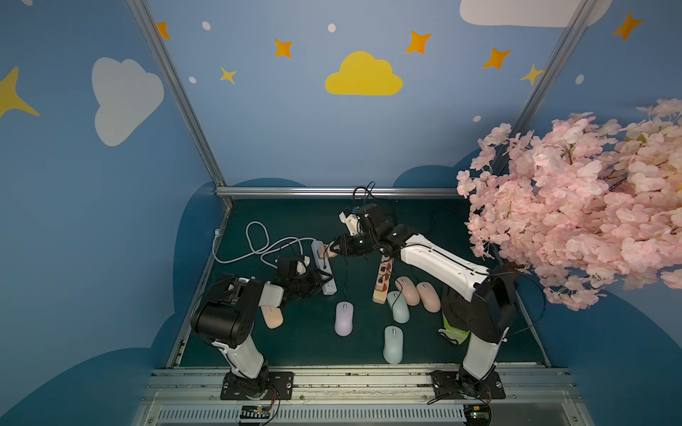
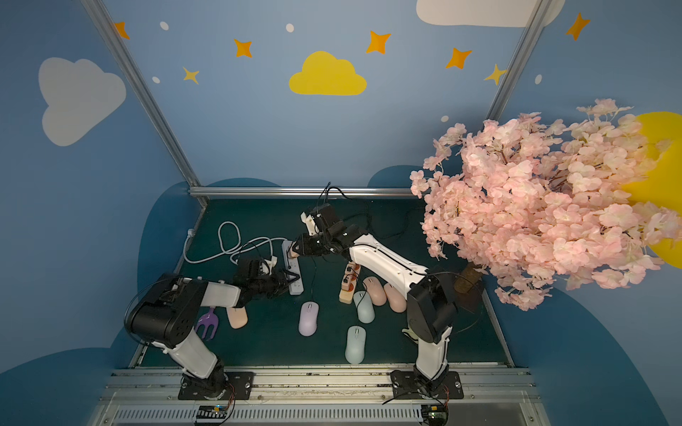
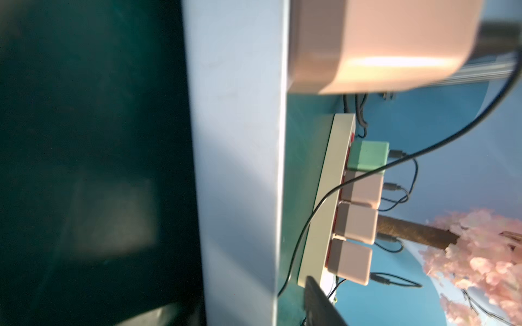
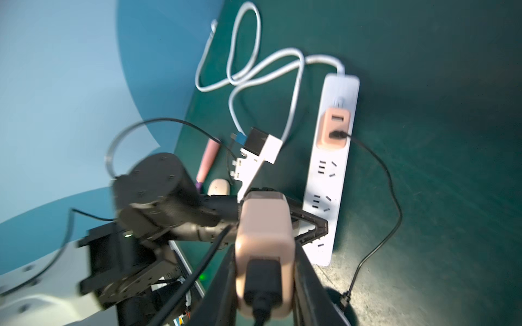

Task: Unplug the wireless mouse
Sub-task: Remove the plug from the socket.

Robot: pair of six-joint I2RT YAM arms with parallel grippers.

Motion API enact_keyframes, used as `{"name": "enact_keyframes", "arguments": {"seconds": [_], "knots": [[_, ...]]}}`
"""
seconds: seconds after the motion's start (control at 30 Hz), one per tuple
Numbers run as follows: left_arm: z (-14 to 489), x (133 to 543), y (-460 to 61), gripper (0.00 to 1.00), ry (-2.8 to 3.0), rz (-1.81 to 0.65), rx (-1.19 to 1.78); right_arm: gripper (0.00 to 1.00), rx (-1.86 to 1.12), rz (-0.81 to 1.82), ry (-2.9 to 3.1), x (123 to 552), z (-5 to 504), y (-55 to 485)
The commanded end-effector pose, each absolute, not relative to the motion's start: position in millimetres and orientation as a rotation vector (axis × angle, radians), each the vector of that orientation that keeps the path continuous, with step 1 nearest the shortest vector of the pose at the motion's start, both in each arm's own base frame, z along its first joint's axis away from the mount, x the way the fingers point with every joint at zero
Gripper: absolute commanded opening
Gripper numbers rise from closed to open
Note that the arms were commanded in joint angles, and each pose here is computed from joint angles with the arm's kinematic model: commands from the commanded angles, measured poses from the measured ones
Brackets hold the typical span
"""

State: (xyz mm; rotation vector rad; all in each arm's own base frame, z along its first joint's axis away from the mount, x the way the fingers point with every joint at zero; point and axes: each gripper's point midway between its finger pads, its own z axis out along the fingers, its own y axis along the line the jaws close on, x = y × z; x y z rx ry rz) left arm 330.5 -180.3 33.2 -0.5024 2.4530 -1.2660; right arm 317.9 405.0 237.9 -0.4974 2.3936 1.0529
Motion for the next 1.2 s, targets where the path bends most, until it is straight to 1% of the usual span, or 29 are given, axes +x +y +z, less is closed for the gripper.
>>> {"name": "enact_keyframes", "arguments": {"seconds": [0.0, 0.07, 0.2, 0.3, 0.4, 0.57, 0.6, 0.67, 0.77, 0.9, 1.03, 1.17], "knots": [[-23.2, 294.8, -137.6, 0.62, 2.659, -0.927, -0.746, 0.11, -0.505, 0.947, 2.353, 317.6, 256.0, 382.0], [-20.3, 292.7, -133.8, 0.67, 2.661, -0.893, -0.745, 0.11, -0.502, 0.927, 2.333, 316.6, 263.7, 374.4], [-14.1, 289.0, -124.6, 0.71, 2.667, -0.815, -0.753, 0.11, -0.449, 0.881, 2.291, 319.6, 273.4, 360.1], [-17.7, 282.5, -116.1, 0.71, 2.710, -0.730, -0.774, 0.11, -0.420, 0.864, 2.229, 324.2, 276.4, 351.1], [-24.3, 278.1, -115.8, 0.70, 2.748, -0.715, -0.780, 0.12, -0.393, 0.866, 2.209, 324.9, 275.4, 344.4], [-34.2, 275.8, -118.2, 0.64, 2.803, -0.710, -0.782, 0.12, -0.382, 0.842, 2.232, 324.1, 272.3, 337.9], [-35.5, 275.0, -117.3, 0.62, 2.813, -0.697, -0.787, 0.12, -0.381, 0.839, 2.232, 324.0, 272.4, 336.8], [-37.7, 272.1, -112.7, 0.53, 2.836, -0.648, -0.802, 0.12, -0.378, 0.830, 2.231, 323.7, 273.2, 334.5], [-36.0, 269.5, -111.0, 0.45, 2.846, -0.631, -0.793, 0.12, -0.381, 0.823, 2.222, 323.5, 275.5, 332.3], [-32.3, 271.9, -105.8, 0.44, 2.838, -0.584, -0.781, 0.12, -0.376, 0.815, 2.226, 322.3, 274.1, 329.1], [-9.4, 279.1, -103.9, 0.45, 2.793, -0.579, -0.737, 0.12, -0.384, 0.812, 2.205, 319.8, 279.7, 325.5], [43.8, 294.1, -106.3, 0.50, 2.671, -0.598, -0.596, 0.12, -0.385, 0.779, 2.193, 320.0, 281.8, 317.3]]}}
